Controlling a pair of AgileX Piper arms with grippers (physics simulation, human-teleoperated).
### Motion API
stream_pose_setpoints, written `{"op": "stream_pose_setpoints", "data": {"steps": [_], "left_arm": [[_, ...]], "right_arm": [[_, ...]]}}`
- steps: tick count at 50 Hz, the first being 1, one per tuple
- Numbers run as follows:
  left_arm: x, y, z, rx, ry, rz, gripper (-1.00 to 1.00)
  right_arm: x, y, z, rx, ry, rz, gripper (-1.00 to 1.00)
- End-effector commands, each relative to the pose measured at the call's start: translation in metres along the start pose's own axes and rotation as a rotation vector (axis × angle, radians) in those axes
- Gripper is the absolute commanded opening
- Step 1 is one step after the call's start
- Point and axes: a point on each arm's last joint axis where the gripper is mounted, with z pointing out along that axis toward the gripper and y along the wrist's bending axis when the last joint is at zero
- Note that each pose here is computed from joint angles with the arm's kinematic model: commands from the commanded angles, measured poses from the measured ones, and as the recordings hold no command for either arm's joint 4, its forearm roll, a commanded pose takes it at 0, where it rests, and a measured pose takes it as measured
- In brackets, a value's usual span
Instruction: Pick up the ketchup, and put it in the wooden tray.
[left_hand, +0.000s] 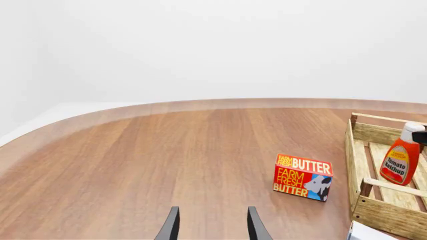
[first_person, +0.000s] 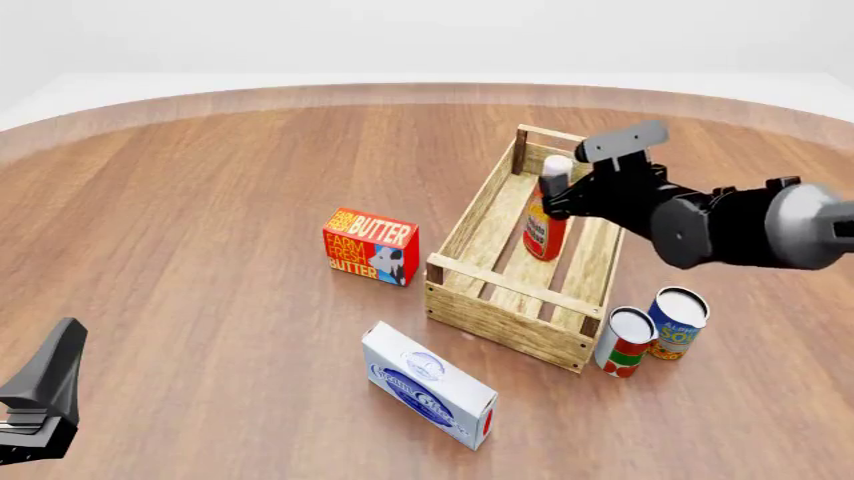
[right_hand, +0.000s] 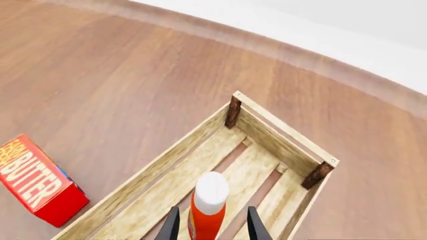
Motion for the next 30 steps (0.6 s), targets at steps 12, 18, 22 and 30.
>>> {"op": "stream_pose_setpoints", "data": {"steps": [12,18,22,30], "left_arm": [[0.0,0.0,0.0,0.0,0.0,0.0,1.0],[0.0,0.0,0.0,0.0,0.0,0.0,1.0],[0.0,0.0,0.0,0.0,0.0,0.0,1.0],[0.0,0.0,0.0,0.0,0.0,0.0,1.0]], "right_arm": [[-0.009,0.004,-0.047,-0.007,-0.052,0.016,1.0],[-0.006,0.003,-0.06,-0.004,-0.057,0.017,1.0],[-0.001,0.001,-0.071,0.004,-0.062,0.026,1.0],[0.014,-0.001,-0.097,0.02,-0.072,0.045,1.0]]}}
